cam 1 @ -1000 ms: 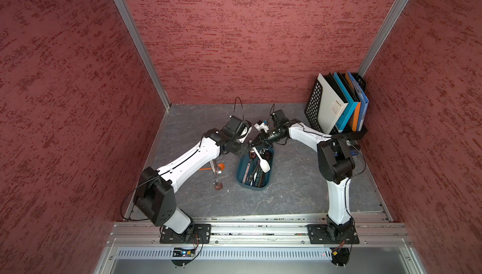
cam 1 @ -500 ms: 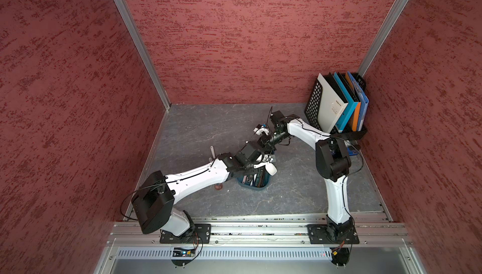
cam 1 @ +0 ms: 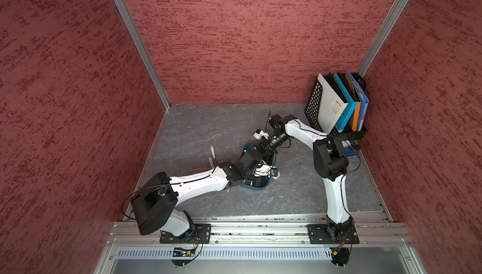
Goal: Put the spoon into the storage box
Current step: Adjust the spoon.
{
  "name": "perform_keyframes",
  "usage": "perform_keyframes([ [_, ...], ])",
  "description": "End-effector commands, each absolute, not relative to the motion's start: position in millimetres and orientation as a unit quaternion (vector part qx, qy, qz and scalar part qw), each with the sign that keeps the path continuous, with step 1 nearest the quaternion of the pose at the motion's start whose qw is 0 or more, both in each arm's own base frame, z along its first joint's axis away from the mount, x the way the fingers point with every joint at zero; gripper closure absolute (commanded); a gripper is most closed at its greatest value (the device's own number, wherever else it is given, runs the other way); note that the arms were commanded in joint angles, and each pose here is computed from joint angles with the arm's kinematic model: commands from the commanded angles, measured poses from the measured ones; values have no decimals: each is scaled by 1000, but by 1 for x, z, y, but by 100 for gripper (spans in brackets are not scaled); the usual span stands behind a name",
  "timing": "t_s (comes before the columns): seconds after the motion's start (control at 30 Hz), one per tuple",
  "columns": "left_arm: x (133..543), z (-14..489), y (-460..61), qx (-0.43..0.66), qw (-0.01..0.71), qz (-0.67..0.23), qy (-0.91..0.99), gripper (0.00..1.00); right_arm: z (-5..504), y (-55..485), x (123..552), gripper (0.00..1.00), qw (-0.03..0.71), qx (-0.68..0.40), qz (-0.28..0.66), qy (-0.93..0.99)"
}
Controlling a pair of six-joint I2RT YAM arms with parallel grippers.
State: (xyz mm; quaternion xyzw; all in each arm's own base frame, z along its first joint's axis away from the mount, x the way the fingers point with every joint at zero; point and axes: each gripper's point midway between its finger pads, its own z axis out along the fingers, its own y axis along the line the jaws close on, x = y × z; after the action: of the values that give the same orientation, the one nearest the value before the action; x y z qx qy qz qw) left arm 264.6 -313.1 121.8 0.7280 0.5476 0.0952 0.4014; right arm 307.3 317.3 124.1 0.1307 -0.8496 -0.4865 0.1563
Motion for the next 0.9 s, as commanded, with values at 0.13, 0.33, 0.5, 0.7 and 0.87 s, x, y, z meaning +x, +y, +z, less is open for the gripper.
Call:
perform_keyframes([
  [0.13, 249, 130, -339, 763, 444, 78, 463, 49, 145, 336, 285, 100, 184, 149, -512, -826],
  [0.33, 244, 119, -336, 777, 431, 76, 452, 57, 144, 334, 282, 100, 188, 151, -509, -826],
  [0.5, 244, 113, -335, 781, 422, 78, 453, 69, 143, 332, 279, 100, 190, 151, -505, -828],
  [0.7, 247, 111, -335, 782, 419, 88, 453, 80, 141, 332, 277, 100, 193, 151, -504, -828],
  [0.87, 244, 111, -340, 784, 423, 95, 443, 91, 142, 332, 277, 100, 193, 151, -508, -826],
])
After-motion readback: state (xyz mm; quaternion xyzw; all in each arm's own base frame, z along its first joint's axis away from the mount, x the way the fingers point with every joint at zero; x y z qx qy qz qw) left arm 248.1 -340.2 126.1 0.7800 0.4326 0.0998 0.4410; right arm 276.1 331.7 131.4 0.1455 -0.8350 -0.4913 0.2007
